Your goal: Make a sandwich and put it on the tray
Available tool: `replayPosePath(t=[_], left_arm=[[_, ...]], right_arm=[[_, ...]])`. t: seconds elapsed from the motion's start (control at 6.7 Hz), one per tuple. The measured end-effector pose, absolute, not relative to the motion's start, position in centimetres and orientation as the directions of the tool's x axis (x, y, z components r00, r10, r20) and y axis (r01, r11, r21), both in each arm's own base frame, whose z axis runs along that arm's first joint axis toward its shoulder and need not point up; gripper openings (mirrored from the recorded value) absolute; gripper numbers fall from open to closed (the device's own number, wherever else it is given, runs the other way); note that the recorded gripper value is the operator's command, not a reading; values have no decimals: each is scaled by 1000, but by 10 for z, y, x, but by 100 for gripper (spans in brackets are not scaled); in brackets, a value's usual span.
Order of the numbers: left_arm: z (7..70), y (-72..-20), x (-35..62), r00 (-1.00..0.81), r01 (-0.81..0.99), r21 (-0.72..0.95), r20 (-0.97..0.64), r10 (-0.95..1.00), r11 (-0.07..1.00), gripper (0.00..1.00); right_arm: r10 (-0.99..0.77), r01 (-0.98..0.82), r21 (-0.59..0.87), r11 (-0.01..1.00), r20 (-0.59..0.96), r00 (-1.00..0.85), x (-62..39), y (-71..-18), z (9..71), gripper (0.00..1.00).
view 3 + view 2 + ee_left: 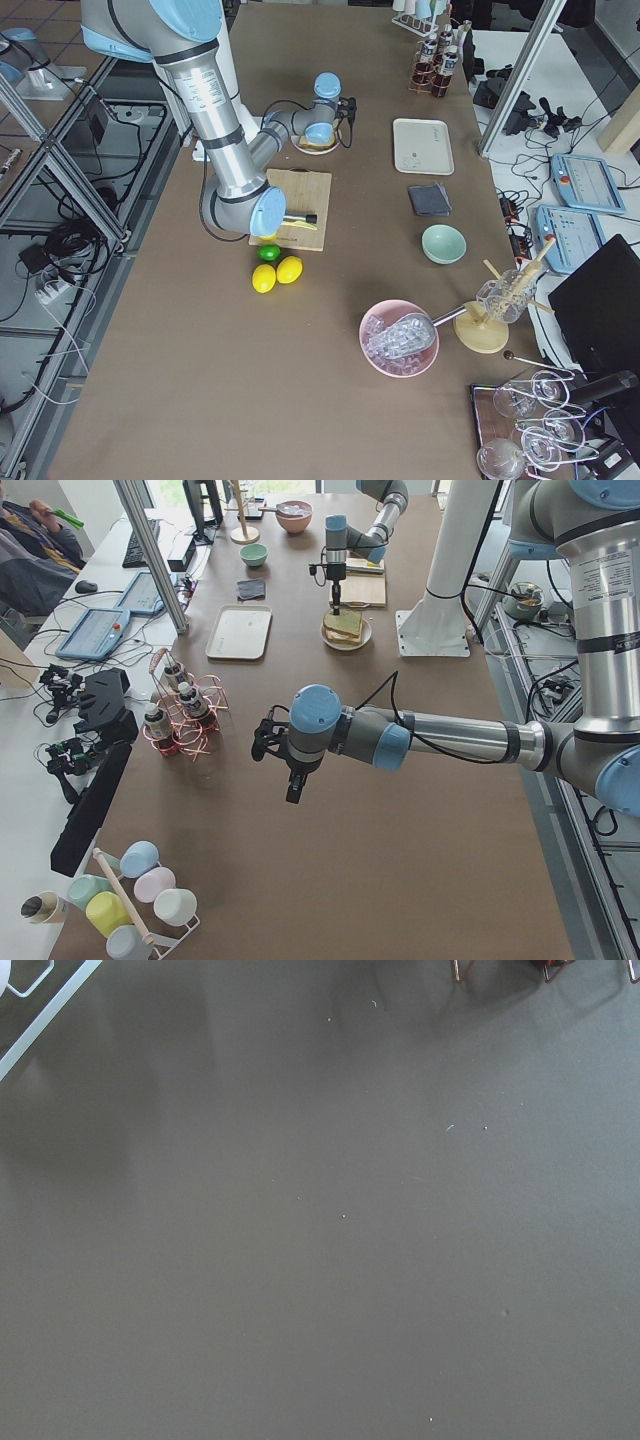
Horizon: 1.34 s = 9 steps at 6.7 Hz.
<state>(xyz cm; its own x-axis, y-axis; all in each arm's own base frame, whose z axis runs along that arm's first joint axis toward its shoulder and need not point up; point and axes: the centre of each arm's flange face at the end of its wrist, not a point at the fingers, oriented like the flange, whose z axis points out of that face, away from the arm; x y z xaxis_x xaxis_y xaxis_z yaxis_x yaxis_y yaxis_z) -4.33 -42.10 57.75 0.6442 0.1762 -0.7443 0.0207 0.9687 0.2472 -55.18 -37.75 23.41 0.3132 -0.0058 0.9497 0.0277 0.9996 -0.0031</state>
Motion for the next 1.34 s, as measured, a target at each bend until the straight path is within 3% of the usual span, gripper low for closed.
replayPosePath(t=[0.15,0.3,0.45,0.6,1.05,1.34], left_arm=[[578,-421,-43,644,21,247,-744,176,969,98],[577,-421,-43,644,24,244,-746,172,969,98],[577,-421,-43,644,29,238,-747,164,971,98],[578,-420,-43,644,31,235,-748,160,972,98],[580,-418,-43,644,32,229,-749,155,973,98],[581,-418,-43,644,33,225,-750,152,974,98]], right_arm=[[-6,36,-6,999,947,321,-556,-374,239,0],[-5,43,-9,999,945,326,-559,-370,242,44],[-5,47,-12,999,944,329,-561,-368,244,78],[-1,44,-14,999,943,332,-562,-367,246,100],[53,-14,-51,999,941,334,-551,-378,247,100],[88,-65,-69,995,929,359,-482,-399,282,100]])
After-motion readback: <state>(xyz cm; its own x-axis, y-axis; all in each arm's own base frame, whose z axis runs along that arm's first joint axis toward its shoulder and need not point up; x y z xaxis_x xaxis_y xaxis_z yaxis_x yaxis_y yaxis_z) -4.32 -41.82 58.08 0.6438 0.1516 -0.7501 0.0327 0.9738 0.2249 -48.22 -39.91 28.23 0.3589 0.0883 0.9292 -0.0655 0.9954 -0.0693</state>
